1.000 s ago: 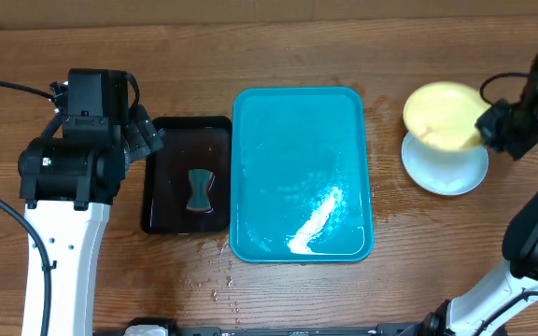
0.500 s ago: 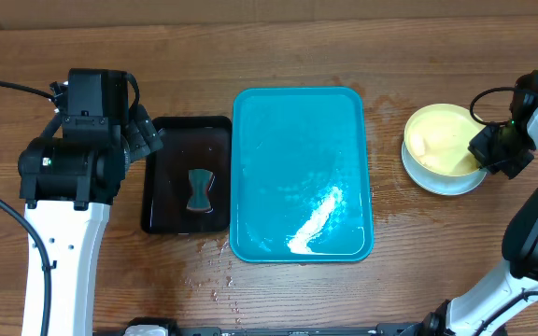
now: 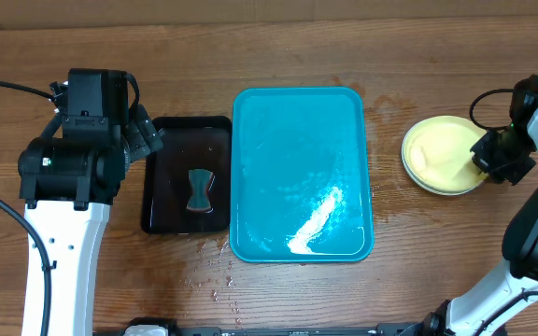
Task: Clean dirty plates on tray and stack at the side
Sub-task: 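Release the yellow plate and hold right gripper above the stack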
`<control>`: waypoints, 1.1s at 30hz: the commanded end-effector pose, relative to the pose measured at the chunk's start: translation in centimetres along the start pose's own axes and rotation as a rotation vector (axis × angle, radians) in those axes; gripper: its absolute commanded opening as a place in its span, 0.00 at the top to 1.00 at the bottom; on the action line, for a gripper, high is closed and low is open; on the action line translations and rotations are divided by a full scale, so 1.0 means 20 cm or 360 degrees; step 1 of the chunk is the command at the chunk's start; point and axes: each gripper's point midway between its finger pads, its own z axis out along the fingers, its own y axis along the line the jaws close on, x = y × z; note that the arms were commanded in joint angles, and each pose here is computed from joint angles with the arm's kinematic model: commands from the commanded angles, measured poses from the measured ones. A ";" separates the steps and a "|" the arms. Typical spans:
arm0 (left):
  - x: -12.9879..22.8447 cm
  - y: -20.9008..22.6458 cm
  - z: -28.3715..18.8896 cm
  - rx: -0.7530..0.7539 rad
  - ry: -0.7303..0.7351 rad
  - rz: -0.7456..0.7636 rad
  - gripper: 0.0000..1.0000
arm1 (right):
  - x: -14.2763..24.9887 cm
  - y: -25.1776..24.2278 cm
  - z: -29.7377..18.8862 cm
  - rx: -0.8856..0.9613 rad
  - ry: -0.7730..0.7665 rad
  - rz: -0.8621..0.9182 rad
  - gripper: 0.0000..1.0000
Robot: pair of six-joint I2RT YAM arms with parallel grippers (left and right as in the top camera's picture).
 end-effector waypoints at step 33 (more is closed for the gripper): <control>-0.02 0.00 -0.01 0.0001 -0.0019 -0.0035 0.00 | 0.21 0.82 -0.13 -0.0625 -0.0340 -0.1508 0.00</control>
